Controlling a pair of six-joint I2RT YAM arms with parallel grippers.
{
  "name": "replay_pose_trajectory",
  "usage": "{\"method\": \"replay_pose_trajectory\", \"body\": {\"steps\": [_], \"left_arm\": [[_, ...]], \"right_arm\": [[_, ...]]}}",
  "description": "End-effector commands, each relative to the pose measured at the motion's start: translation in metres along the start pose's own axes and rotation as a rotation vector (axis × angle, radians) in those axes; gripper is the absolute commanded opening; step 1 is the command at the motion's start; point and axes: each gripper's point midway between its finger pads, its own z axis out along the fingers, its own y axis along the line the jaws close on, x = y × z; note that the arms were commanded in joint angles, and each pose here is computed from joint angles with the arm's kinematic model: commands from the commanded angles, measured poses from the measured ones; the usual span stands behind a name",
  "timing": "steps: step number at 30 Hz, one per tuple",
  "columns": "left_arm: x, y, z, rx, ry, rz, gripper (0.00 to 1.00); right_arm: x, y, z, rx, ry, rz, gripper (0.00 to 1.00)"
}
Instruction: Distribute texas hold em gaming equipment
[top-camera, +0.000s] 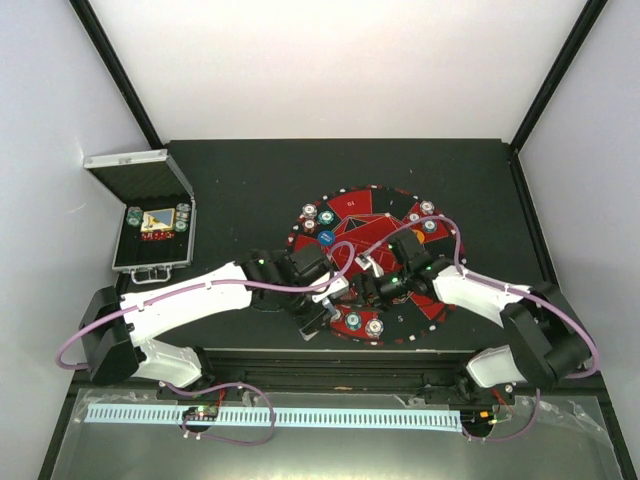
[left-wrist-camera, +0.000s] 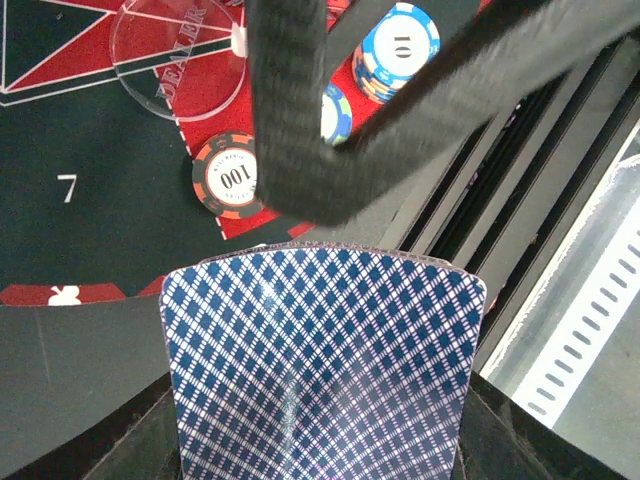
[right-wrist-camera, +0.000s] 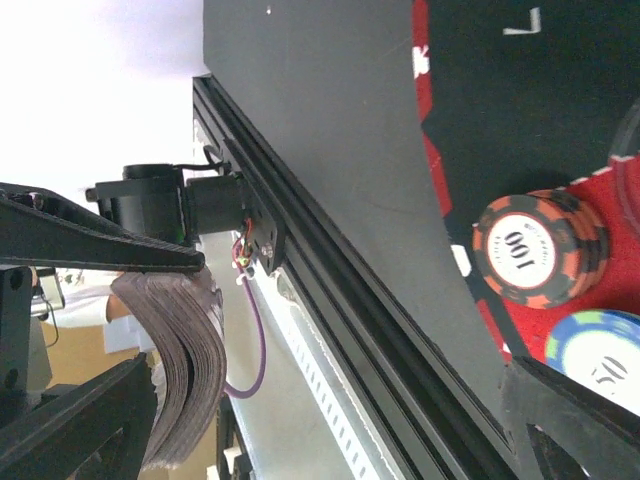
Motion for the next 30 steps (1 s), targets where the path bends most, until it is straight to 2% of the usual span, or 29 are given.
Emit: {"method": "replay_pose_trajectory", "body": {"steps": [1,9,13,22,30], "left_arm": [[-0.016,-0.011,-0.014,0.025,-0.056,0.049,0.59],[-0.020,-0.014,-0.017,0.023,-0.071,0.064,0.59],[-0.022,-0.016,-0.019,0.025,-0.080,0.070,0.59],[-0.023,-0.016,-0.024,0.017,-0.092,0.080,0.59],[-0.015,-0.012,-0.022,0.001,-0.069,0.075,0.58]], "right_arm": [[-0.001,0.017,0.010,-0.061,0.030,-0.038,0.94],[0.006,0.025,0.024,-0.077,0.093,-0.074,0.93],[0.011,0.028,0.030,-0.082,0.120,-0.097,0.90],[0.011,0.016,0.033,-0.024,0.132,-0.114,0.70],[0.008,0.017,0.030,-0.002,0.124,-0.137,0.63]]}}
